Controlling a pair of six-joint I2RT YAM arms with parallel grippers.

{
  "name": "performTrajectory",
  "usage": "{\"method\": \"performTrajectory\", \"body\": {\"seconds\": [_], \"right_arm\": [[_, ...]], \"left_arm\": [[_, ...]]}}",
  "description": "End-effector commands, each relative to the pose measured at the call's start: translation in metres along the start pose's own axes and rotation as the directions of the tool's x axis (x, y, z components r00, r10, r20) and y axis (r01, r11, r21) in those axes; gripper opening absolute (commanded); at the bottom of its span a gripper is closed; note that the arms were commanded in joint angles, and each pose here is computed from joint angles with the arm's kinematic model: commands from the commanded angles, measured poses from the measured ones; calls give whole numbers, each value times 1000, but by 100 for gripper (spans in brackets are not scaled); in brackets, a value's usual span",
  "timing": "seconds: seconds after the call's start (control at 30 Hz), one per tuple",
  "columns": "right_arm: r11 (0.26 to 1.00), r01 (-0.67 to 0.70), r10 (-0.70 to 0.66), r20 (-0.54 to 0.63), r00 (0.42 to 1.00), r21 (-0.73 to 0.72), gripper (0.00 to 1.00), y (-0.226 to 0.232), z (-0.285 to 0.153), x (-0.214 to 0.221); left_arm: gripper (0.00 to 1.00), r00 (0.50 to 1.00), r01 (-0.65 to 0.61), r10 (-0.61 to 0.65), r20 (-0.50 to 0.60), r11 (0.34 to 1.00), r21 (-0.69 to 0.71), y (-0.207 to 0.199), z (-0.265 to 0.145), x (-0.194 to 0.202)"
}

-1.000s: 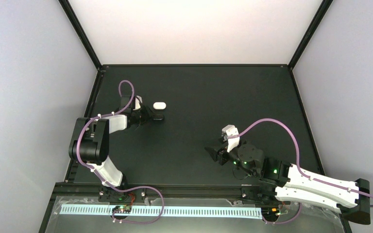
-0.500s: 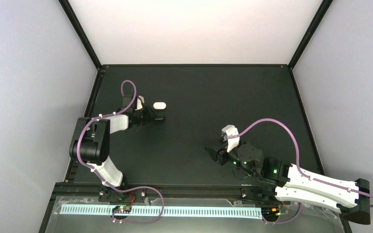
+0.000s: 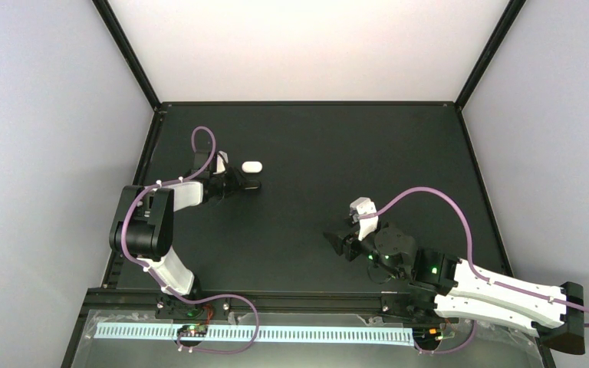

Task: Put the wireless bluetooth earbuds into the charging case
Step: Place the charging case at the center of the board, then reset both arms

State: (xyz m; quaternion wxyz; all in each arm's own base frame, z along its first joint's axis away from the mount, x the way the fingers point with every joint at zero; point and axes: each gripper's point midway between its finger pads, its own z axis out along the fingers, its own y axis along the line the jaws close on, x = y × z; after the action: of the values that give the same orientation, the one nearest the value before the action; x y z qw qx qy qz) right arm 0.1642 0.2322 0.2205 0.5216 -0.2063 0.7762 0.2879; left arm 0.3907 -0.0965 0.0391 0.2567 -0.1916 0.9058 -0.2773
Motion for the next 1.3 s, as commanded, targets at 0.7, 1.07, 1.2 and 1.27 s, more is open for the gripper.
{"method": "performTrajectory", "body": {"seconds": [0.7, 1.07, 1.2, 1.27], "right_arm": [[995, -45, 35, 115, 993, 85, 84, -9, 0, -36], [916, -85, -45, 312, 949, 392, 95, -41, -21, -129], [929, -140, 48, 263, 964, 344, 99, -45, 3, -140], [920, -225, 156, 227, 961, 320, 100, -54, 20, -137]], "left_arm": [[99, 930, -221, 215, 299, 975, -12, -81, -120, -47], [99, 681, -500, 520, 516, 845, -191, -149, -231, -61], [99, 632, -529, 545, 550, 823, -207, -152, -235, -55], [99, 620, -533, 540, 570, 822, -199, -150, -232, -51]]}}
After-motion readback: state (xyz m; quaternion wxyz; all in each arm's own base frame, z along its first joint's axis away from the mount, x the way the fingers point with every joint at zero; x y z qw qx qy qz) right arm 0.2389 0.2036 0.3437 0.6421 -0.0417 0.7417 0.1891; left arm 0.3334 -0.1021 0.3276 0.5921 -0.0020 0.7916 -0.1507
